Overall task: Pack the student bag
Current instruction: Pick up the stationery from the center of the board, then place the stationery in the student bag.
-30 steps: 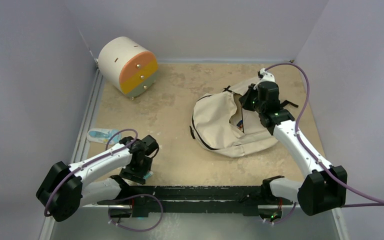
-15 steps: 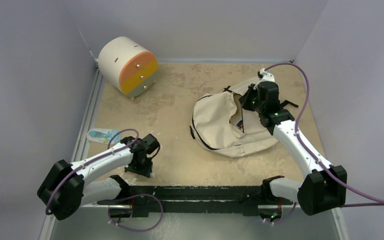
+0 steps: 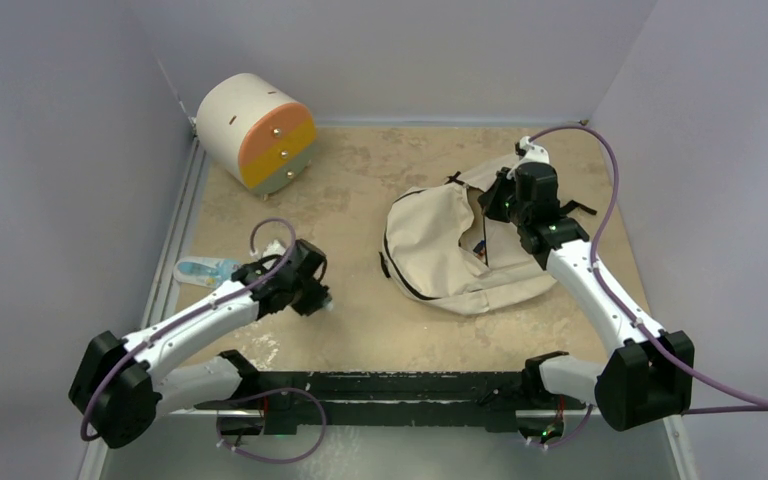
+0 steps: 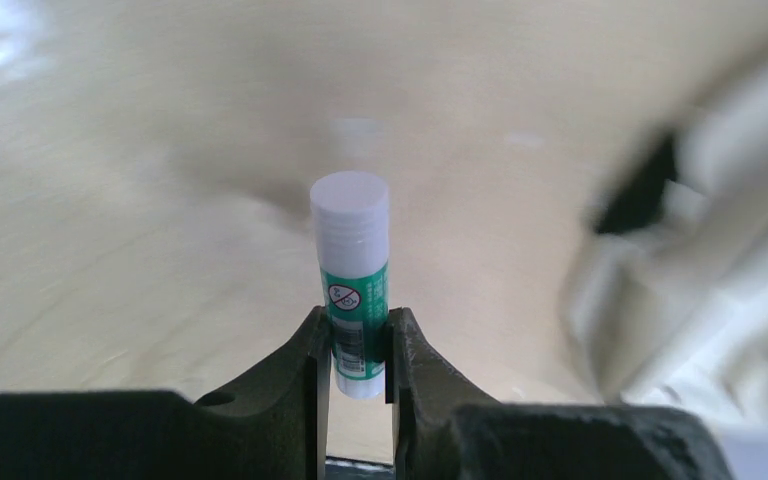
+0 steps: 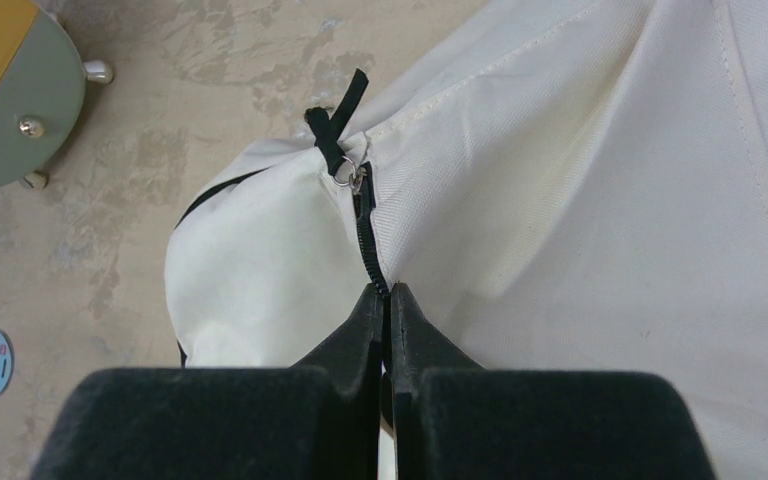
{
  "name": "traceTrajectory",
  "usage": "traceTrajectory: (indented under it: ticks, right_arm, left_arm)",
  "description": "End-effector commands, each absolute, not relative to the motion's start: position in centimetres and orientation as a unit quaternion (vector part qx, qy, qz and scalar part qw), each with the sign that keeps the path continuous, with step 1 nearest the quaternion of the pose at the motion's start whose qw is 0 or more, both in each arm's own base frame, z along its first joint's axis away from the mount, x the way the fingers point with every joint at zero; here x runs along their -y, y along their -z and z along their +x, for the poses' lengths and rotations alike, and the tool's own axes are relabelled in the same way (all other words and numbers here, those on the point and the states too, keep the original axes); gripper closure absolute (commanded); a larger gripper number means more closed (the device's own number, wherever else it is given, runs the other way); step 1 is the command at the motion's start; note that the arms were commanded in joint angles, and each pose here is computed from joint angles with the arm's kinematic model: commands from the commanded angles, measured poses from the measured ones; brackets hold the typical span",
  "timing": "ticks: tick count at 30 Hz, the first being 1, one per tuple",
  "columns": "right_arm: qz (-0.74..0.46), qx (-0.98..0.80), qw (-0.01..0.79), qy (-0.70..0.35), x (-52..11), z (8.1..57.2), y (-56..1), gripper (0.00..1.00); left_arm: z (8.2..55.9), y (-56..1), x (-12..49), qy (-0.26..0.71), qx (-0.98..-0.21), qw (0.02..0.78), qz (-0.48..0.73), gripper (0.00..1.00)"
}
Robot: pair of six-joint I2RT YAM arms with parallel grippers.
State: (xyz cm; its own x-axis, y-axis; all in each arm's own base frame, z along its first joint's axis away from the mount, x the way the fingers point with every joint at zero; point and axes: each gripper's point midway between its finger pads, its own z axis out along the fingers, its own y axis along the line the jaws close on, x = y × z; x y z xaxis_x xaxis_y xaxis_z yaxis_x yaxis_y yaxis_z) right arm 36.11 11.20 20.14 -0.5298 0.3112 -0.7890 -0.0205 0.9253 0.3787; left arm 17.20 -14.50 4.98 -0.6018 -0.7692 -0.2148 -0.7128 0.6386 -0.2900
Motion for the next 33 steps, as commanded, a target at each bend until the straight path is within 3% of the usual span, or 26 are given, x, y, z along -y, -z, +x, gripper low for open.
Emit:
traceTrajectory:
  ticks: [1,5,13,20,33]
  right_arm:
    - [0.065,-0.826,0.522,-0.201,-12.1,37.0,-24.7,1.0]
    - [0.064,-0.823,0.527,-0.203,-12.2,37.2,-25.4,1.0]
    - [0.056,-0.822,0.527,-0.209,-12.5,37.2,-26.7,1.0]
    - [0.054,-0.821,0.526,-0.215,-12.7,37.2,-27.3,1.0]
    - [0.058,-0.817,0.529,-0.222,-12.8,37.1,-28.0,1.0]
  left_arm:
    - [24.4,-15.8,21.4,0.304,-0.868,0.346,-0.183,1.0]
    - [25.5,-22.4,26.3,0.436,-0.797,0.415,-0.05,1.0]
    - [27.2,-25.9,35.3,0.568,-0.713,0.397,0.102,1.0]
    - [29.5,-24.9,41.0,0.607,-0.681,0.369,0.179,1.0]
    - [33.1,-21.8,48.0,0.599,-0.713,0.333,0.146,1.0]
